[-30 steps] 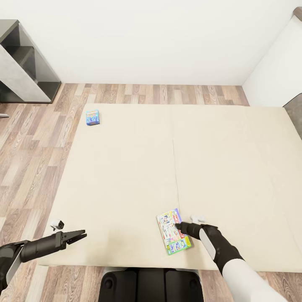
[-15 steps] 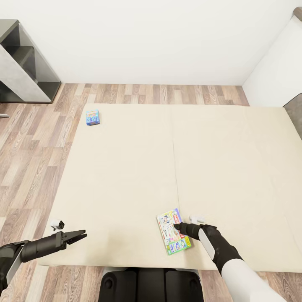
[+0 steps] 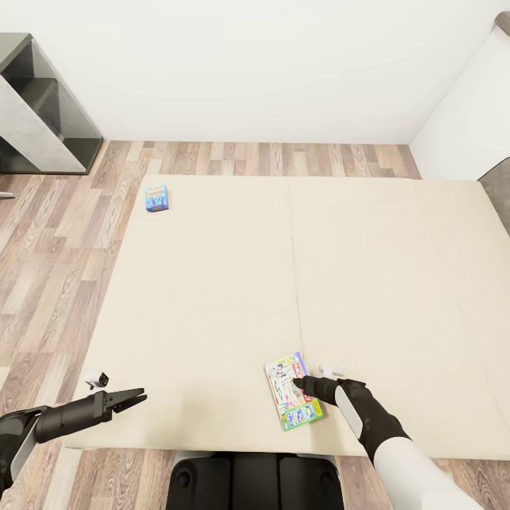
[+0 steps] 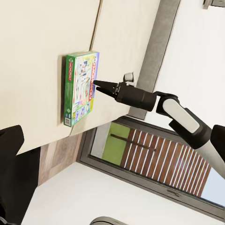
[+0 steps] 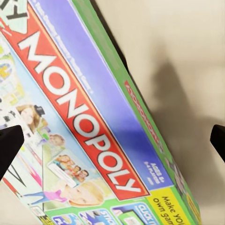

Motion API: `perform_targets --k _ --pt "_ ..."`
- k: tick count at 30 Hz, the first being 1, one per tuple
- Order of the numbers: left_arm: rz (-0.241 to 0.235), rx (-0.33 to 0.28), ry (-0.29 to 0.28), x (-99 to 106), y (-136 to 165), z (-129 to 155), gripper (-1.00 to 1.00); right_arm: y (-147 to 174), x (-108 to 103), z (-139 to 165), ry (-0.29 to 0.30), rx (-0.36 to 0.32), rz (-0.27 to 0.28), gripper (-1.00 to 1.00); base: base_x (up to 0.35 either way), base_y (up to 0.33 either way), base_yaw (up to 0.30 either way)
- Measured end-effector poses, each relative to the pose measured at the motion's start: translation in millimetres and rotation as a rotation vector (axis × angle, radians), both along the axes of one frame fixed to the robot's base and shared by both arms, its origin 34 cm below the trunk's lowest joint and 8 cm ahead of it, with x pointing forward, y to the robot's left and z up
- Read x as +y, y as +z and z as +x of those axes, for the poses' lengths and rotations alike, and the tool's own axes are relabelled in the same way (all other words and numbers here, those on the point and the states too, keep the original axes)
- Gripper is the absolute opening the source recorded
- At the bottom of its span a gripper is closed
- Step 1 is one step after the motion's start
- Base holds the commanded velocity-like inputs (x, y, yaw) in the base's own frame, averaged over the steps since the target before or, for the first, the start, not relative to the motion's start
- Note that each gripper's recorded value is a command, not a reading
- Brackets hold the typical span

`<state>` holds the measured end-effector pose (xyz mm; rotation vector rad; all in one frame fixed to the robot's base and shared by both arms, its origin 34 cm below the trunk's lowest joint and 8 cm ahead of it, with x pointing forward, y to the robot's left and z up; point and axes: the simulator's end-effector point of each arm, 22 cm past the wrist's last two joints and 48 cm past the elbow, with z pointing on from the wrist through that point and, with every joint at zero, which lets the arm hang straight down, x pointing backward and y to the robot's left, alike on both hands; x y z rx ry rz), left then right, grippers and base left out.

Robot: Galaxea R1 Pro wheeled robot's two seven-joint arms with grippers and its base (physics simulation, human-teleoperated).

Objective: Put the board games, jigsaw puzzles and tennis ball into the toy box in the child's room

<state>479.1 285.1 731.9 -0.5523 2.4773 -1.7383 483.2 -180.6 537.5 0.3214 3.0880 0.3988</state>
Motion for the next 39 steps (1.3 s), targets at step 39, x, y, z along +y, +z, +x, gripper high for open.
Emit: perform_targets --k 39 --pt "0.001 0.0 -0.001 0.5 -0.1 -0.2 1.0 1.3 4.9 -18.6 0.005 0.086 0.021 1.0 0.0 0.0 0.0"
